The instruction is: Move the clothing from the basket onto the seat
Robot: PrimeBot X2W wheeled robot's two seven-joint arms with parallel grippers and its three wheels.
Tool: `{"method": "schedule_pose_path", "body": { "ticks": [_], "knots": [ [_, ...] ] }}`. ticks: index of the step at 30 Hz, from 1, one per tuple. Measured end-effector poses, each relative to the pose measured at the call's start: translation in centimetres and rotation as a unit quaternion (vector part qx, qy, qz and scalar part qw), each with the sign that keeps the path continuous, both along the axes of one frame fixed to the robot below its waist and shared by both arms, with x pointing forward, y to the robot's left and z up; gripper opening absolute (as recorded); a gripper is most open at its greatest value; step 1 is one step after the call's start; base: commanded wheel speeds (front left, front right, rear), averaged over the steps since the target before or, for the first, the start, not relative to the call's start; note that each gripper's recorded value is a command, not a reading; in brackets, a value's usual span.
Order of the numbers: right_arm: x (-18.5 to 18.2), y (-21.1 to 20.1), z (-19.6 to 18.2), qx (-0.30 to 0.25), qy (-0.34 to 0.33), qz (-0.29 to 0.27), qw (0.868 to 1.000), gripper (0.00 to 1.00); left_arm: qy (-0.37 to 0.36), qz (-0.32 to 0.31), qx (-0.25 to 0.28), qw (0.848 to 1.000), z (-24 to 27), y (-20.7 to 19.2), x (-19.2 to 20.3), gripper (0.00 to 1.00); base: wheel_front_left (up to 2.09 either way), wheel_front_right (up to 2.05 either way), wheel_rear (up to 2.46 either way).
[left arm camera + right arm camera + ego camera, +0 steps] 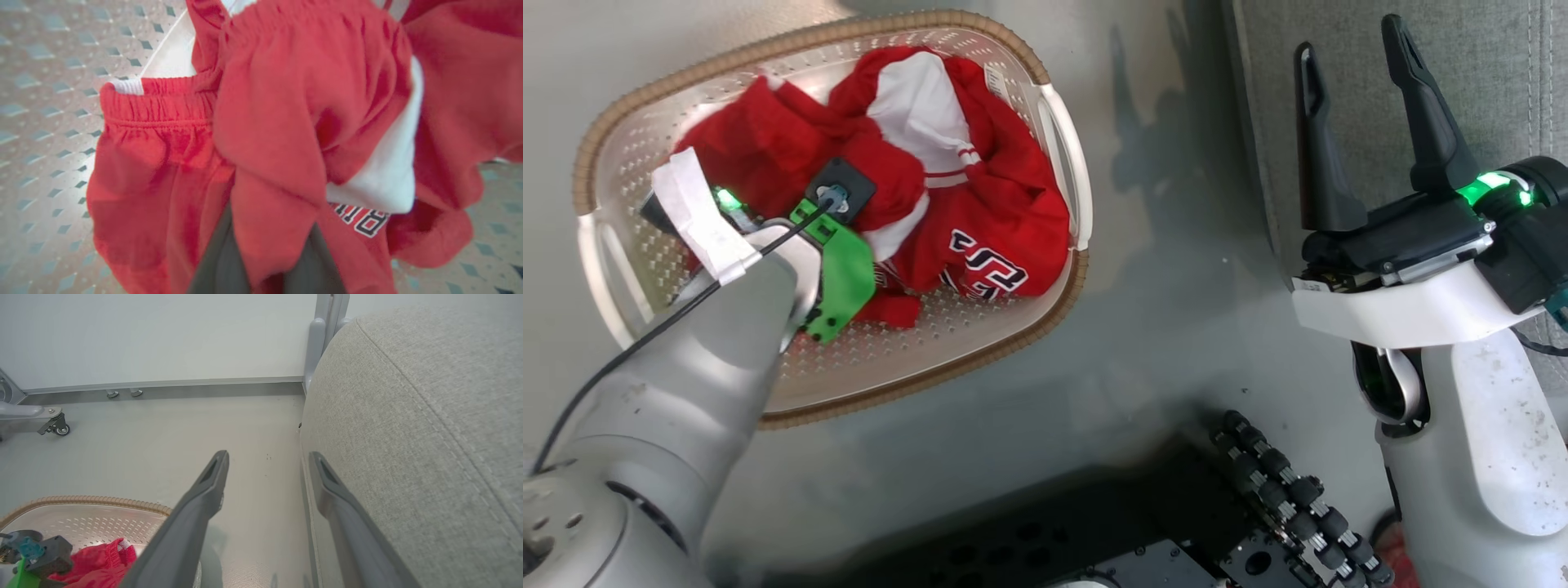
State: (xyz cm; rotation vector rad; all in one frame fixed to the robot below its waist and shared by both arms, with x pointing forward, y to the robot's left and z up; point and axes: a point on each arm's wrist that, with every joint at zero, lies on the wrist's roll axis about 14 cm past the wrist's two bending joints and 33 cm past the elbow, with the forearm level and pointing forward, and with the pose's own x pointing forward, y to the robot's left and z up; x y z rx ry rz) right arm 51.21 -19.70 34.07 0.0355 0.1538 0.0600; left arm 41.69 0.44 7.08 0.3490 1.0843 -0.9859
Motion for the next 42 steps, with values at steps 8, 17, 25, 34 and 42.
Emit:
{"method": "schedule_pose_path", "body": {
  "ticks": [8,17,25,34,42],
  "knots": [
    [-0.1,-0.2,3.2,-0.006,-0.03,-0.005,1.0,1.0,-0.017,0.088,-0.08,0.993,5.2,-2.7,1.1,0.0,0.0,0.0,0.0],
    [-2.5,0.3,6.9,-0.001,-0.046,-0.007,0.999,1.0,-0.051,0.161,-0.132,0.977,11.8,-2.7,0.9,0.0,0.0,0.0,0.0],
    [-5.5,2.1,10.7,0.025,-0.068,0.008,0.997,1.0,-0.124,0.224,-0.176,0.951,19.3,-0.9,1.3,0.0,0.0,0.0,0.0],
    [-9.3,3.4,14.7,0.04,-0.1,0.021,0.994,1.0,-0.225,0.269,-0.24,0.905,28.9,0.1,1.4,0.0,0.0,0.0,0.0],
    [-12.9,4.8,17.6,0.05,-0.129,0.038,0.99,1.0,-0.322,0.285,-0.296,0.853,37.5,0.8,0.8,0.0,0.0,0.0,0.0]
  ]
}}
